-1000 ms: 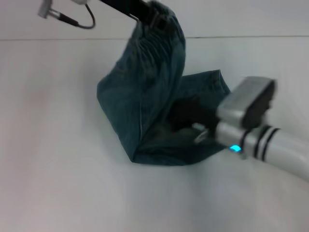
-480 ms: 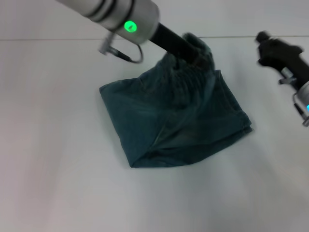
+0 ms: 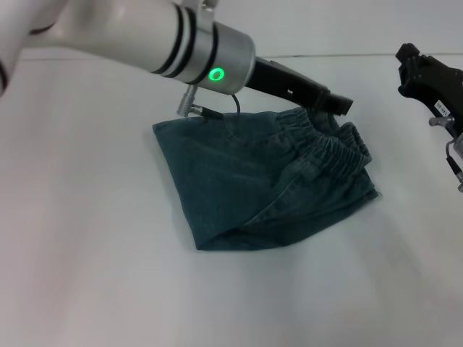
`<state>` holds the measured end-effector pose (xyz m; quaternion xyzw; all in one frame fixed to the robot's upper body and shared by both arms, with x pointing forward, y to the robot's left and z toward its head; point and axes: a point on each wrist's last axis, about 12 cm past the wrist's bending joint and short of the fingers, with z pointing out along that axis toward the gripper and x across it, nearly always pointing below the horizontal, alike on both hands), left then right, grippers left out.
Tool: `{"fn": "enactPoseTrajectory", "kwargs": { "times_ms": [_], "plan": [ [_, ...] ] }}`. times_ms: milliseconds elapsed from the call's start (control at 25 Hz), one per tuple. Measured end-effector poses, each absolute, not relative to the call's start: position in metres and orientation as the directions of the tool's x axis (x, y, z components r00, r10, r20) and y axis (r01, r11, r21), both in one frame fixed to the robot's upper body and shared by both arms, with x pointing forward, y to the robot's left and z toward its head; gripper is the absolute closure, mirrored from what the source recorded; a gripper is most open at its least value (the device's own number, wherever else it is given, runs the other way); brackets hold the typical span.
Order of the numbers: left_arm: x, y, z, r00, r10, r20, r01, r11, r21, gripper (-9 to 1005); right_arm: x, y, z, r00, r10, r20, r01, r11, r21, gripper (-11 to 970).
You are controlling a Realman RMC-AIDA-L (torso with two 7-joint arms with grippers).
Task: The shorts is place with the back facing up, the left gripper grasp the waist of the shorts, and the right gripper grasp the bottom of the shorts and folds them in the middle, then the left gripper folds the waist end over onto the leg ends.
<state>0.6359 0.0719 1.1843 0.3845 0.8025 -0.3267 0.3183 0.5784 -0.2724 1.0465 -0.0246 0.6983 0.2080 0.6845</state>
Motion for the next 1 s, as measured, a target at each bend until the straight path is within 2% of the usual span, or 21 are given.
{"fn": "enactPoseTrajectory", "kwargs": {
  "times_ms": [120,160,200,280,320,520,560,760,1000],
  "plan": [
    [0.633,0.091,1.181,-0.526,0.329,-0.784,0.803,0.495,-0.331,573,0.577,-0.272,1.049,-0.082,0.271,-0.959,-0.372,0.884,0.282,894],
    [0.628,0.110,1.180,-0.529,0.270,-0.805,0.796,0.488,-0.359,532,0.576,-0.273,1.056,-0.094,0.264,-0.960,-0.454,0.847,0.277,892],
    [0.623,0.121,1.179,-0.528,0.238,-0.815,0.795,0.477,-0.375,491,0.576,-0.273,1.056,-0.094,0.264,-0.960,-0.454,0.847,0.277,890],
    [0.614,0.145,1.176,-0.529,0.174,-0.831,0.789,0.462,-0.406,409,0.574,-0.275,1.065,-0.112,0.242,-0.964,-0.550,0.793,0.263,885],
    [0.614,0.145,1.176,-0.529,0.174,-0.831,0.789,0.462,-0.406,368,0.574,-0.278,1.071,-0.124,0.231,-0.965,-0.590,0.765,0.259,883],
    [0.587,0.221,1.156,-0.535,0.017,-0.845,0.742,0.488,-0.460,149,0.568,-0.295,1.098,-0.253,0.208,-0.945,-0.706,0.628,0.328,871],
    [0.582,0.232,1.152,-0.538,-0.002,-0.843,0.729,0.500,-0.467,105,0.563,-0.298,1.105,-0.270,0.181,-0.946,-0.739,0.591,0.324,833],
    [0.551,0.282,1.126,-0.563,-0.063,-0.824,0.670,0.548,-0.500,85,0.535,-0.315,1.127,-0.314,0.020,-0.949,-0.847,0.446,0.289,641],
    [0.525,0.300,1.112,-0.590,-0.036,-0.807,0.673,0.529,-0.516,62,0.510,-0.339,1.132,-0.392,-0.187,-0.901,-0.858,0.427,0.285,386]
  ]
}}
